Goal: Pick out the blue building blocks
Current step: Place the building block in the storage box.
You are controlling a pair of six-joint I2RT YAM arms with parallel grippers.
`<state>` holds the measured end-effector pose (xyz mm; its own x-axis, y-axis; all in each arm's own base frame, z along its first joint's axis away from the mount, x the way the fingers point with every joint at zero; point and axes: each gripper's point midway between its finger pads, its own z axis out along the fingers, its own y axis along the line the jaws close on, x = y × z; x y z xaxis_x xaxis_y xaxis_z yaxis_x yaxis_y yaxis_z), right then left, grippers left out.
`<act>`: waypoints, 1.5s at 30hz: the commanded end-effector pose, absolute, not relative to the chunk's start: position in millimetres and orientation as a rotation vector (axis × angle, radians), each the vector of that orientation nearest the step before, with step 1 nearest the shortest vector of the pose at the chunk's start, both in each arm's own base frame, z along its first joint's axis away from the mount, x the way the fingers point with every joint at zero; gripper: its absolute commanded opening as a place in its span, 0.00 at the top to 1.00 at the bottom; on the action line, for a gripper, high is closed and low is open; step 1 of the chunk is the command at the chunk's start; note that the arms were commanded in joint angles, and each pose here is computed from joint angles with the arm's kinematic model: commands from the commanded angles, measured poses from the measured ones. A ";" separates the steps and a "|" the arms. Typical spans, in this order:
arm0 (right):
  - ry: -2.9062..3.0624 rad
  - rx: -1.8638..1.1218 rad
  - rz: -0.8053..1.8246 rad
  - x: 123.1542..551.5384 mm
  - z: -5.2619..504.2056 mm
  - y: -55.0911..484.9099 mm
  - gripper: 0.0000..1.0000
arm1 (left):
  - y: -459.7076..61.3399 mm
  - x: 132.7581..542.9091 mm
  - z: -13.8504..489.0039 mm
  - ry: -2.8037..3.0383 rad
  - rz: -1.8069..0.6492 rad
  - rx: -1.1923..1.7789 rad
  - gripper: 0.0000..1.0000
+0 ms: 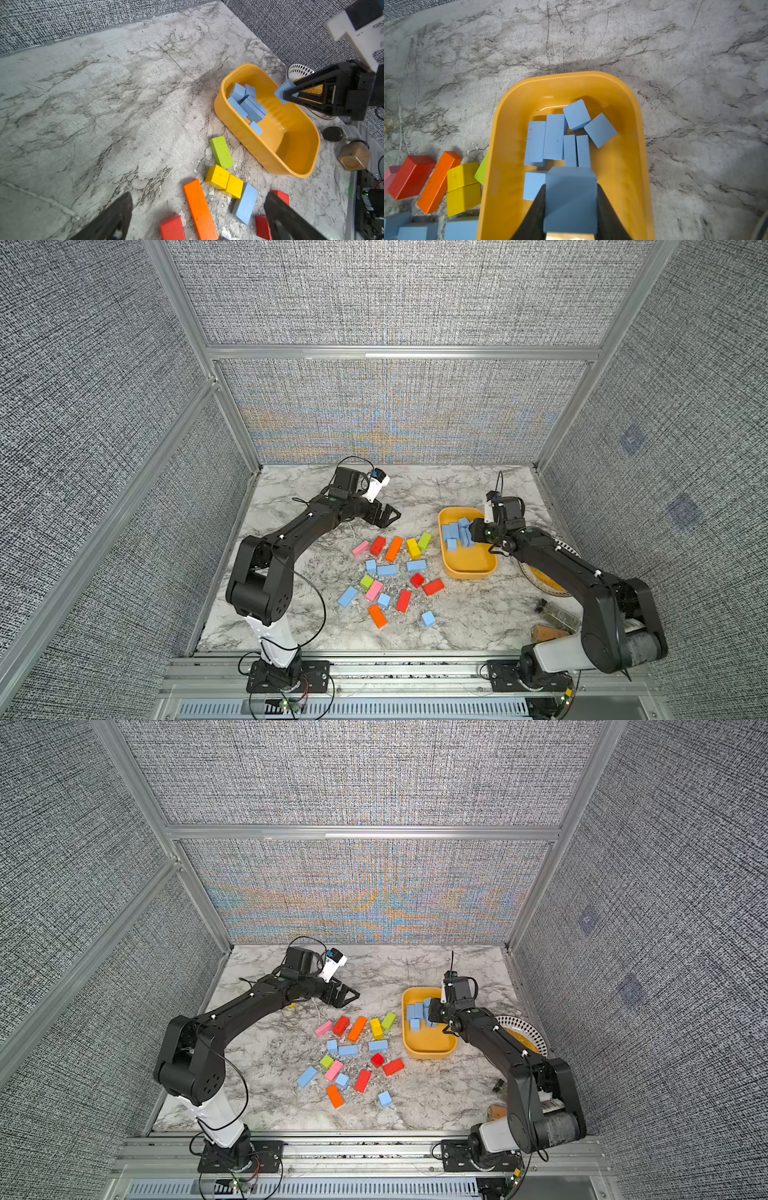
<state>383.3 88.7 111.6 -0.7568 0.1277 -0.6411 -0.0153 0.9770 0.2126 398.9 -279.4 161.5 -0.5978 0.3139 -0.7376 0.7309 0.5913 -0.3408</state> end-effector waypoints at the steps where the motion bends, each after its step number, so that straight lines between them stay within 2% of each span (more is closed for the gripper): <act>1: 2.434 0.065 0.253 386.2 107.7 91.5 0.80 | -279.8 394.7 155.0 2.235 -0.870 0.808 0.00; 8: 2.487 -0.059 0.115 391.0 97.0 112.6 0.79 | -273.9 392.7 155.4 2.262 -0.830 0.802 0.00; 13: 2.502 -0.104 0.116 399.2 90.4 127.9 0.77 | -272.7 394.9 154.6 2.271 -0.819 0.794 0.00; 18: 2.507 -0.075 0.020 407.9 90.2 117.3 0.74 | -268.2 395.7 158.0 2.275 -0.779 0.788 0.00; 23: 2.475 -0.115 0.081 413.8 101.1 126.7 0.65 | -261.5 399.4 162.9 2.276 -0.719 0.758 0.00; 27: 2.465 -0.126 0.119 425.0 102.5 131.6 0.62 | -258.4 399.9 170.0 2.261 -0.691 0.774 0.00; 30: 2.462 -0.124 0.135 433.7 103.4 135.6 0.50 | -256.2 398.7 172.9 2.252 -0.676 0.777 0.00; 33: 2.453 -0.123 0.146 436.5 109.5 138.0 0.43 | -252.1 398.3 178.5 2.234 -0.644 0.772 0.00; 37: 2.423 -0.126 0.159 432.7 126.5 140.3 0.42 | -245.7 395.7 185.2 2.199 -0.611 0.807 0.00; 41: 2.364 -0.215 0.238 421.0 147.0 172.2 0.42 | -233.1 388.5 189.9 2.169 -0.542 0.907 0.00; 45: 2.279 -0.371 0.334 407.0 162.4 228.6 0.42 | -214.8 358.4 186.0 2.119 -0.420 1.200 0.01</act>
<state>411.1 198.1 150.1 -0.6975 -0.1275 -0.7052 -0.2790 0.9547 0.1033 383.0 -226.6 196.9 -0.4710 0.4681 -0.7477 0.7556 0.6514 -0.0682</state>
